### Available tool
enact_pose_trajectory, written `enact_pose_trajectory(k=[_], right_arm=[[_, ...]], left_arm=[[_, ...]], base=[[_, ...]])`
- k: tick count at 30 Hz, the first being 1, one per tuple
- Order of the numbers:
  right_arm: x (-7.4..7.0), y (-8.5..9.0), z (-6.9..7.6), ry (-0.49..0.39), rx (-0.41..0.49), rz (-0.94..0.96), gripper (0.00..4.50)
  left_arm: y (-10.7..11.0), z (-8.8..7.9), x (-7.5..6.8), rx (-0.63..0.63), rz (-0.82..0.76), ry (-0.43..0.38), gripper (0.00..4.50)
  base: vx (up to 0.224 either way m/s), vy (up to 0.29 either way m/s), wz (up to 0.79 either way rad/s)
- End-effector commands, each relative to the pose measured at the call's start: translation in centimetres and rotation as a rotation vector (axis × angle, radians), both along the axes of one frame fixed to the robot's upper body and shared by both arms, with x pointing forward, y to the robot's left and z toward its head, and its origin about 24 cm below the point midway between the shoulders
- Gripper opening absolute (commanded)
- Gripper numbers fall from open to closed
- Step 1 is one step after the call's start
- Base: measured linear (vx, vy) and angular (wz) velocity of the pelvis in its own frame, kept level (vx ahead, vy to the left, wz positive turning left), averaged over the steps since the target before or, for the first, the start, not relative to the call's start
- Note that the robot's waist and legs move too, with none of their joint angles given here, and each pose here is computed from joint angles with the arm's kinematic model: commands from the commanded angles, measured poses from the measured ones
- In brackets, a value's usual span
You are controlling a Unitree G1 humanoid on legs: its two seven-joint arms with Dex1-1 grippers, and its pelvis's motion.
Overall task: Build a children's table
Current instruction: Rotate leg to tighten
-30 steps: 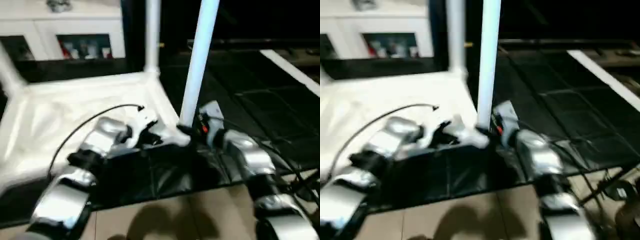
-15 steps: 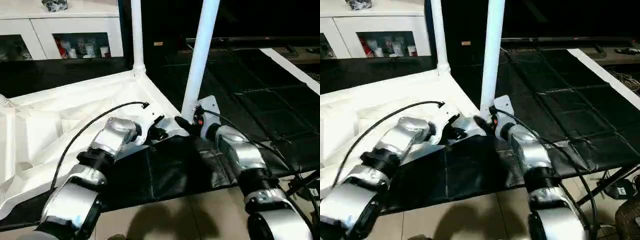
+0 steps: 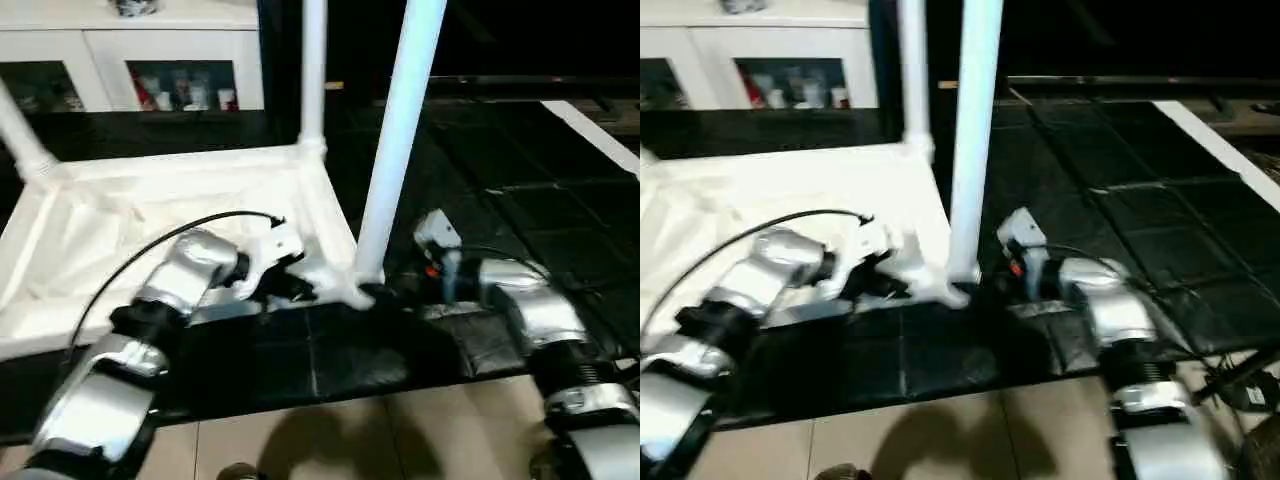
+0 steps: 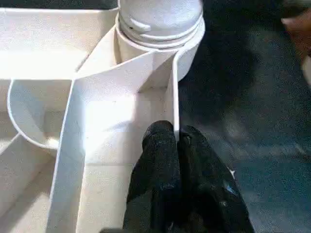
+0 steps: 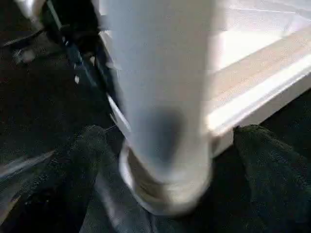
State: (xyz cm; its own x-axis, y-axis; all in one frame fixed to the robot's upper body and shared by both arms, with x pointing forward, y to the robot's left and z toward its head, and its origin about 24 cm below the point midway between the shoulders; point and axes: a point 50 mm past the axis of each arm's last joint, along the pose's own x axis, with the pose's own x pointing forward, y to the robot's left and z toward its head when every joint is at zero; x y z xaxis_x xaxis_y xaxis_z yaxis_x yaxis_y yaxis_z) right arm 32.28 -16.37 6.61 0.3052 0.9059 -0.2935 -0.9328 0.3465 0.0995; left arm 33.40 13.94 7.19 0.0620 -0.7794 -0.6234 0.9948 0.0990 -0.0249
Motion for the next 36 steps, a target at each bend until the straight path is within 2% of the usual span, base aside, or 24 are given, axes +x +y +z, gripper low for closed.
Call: enact_pose_trajectory(k=[1, 4, 8, 10, 14, 15, 27, 30, 36], right_arm=[[-0.1, 0.2, 0.7, -0.016, 0.009, 0.065, 4.40], [-0.5, 0.4, 0.7, 0.019, -0.009, 0.183, 4.40], [-0.5, 0.9, 0.7, 0.040, 0.007, 0.236, 4.40], [-0.5, 1.3, 0.7, 0.054, 0.021, 0.252, 4.13], [-0.5, 1.7, 0.6, 0.073, 0.033, 0.283, 3.89], [-0.6, 1.8, 0.5, 0.081, 0.032, 0.301, 3.69], [-0.6, 2.1, 0.5, 0.121, 0.057, 0.348, 2.79], [-0.7, 2.1, 0.5, 0.122, 0.057, 0.351, 2.45], [-0.9, 2.3, 0.3, 0.126, 0.079, 0.339, 2.13]], left_arm=[[-1.1, 0.8, -0.5, -0.008, -0.141, -0.004, 0.00], [-0.4, 0.4, -1.2, 0.062, -0.235, 0.032, 0.00], [-0.4, 0.4, -1.3, 0.075, -0.253, 0.028, 0.00], [-0.6, 0.5, -1.2, 0.065, -0.251, 0.024, 0.00], [-0.9, 0.5, -1.2, 0.056, -0.253, 0.019, 0.00], [-0.9, 0.5, -1.2, 0.055, -0.257, 0.019, 0.00], [-0.8, 0.4, -1.1, 0.060, -0.250, 0.012, 0.00], [-0.8, 0.4, -1.1, 0.060, -0.246, 0.010, 0.00], [-1.0, 0.4, -0.8, 0.048, -0.199, 0.002, 0.00]], base=[[0.000, 0.000, 0.00], [0.000, 0.000, 0.00], [0.000, 0.000, 0.00], [0.000, 0.000, 0.00], [0.000, 0.000, 0.00], [0.000, 0.000, 0.00], [0.000, 0.000, 0.00], [0.000, 0.000, 0.00], [0.000, 0.000, 0.00]])
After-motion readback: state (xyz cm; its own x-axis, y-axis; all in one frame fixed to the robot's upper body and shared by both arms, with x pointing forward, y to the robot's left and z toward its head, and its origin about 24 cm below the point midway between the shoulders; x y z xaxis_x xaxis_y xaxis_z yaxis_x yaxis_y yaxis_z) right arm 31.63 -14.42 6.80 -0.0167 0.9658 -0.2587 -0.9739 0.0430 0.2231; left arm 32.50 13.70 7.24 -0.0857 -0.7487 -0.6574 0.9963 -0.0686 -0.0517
